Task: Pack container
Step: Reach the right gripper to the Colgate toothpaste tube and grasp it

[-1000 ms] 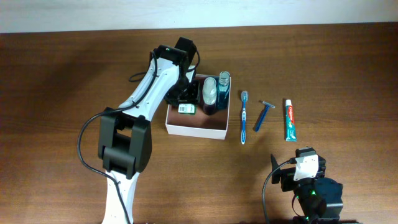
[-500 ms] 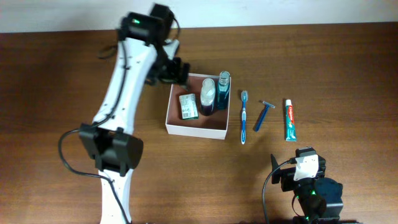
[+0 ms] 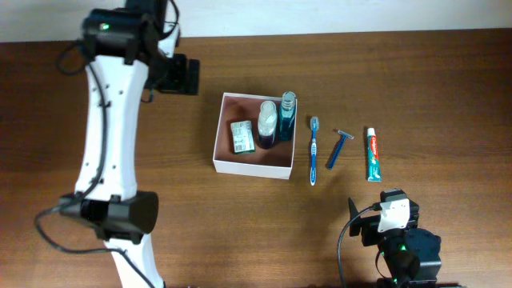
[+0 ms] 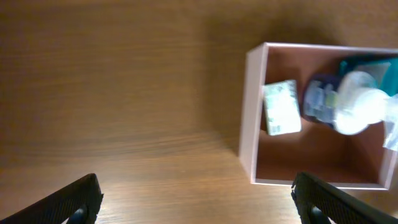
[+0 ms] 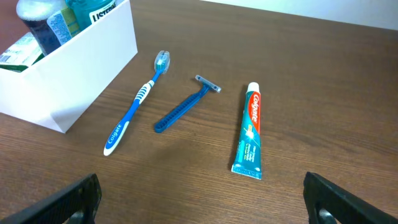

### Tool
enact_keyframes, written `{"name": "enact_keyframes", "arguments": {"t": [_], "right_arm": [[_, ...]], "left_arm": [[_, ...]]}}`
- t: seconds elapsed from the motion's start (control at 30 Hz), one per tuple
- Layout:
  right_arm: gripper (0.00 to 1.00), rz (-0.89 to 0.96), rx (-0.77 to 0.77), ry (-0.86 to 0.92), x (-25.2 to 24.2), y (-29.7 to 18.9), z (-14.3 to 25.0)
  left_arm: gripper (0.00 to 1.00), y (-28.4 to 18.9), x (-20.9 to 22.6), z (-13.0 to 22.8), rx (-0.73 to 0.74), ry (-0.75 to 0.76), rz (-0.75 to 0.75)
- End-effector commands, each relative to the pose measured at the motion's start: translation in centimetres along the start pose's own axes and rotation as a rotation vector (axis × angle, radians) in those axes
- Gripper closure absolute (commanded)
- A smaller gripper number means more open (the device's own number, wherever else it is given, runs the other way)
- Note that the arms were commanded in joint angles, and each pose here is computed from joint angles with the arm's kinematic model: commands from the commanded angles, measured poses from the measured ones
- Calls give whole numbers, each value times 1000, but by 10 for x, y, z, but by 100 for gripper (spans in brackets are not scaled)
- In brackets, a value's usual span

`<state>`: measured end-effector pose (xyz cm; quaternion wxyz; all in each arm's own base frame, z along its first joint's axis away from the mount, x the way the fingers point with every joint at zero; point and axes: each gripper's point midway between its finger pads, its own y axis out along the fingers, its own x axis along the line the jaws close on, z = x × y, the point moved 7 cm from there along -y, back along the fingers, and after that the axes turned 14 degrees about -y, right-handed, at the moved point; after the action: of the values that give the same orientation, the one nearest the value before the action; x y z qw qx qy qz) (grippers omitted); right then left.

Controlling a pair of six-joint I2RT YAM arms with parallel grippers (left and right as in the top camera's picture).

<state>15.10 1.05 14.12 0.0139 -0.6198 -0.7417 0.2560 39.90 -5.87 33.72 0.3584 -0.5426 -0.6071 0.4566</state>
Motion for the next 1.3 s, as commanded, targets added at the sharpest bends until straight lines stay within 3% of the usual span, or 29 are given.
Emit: {"name": "enact_keyframes", "arguments": {"t": [0.0,0.33,0.5,0.77,1.0,1.27], "right_arm": [[1,-26,-62,38,1,0,-9],[1,-248,-123,332,20,-6,-23],[1,-230,9,394,13,-12,-31],[1,-124,334,405,-37,-8,-112],[1,-180,503,337,-66,32,-174],[1,-258,610,357,-69,94,-177]], "left_arm": [[1,-19,17,-3,-71,-2,-75],[1,-19,17,-3,-70,-3,-75],[1,-19,17,-3,-70,-3,-75],[0,-19,17,-3,-70,-3,-75],[1,-19,17,-3,-70,-3,-75],[1,-19,17,-3,-71,-3,-75]]}}
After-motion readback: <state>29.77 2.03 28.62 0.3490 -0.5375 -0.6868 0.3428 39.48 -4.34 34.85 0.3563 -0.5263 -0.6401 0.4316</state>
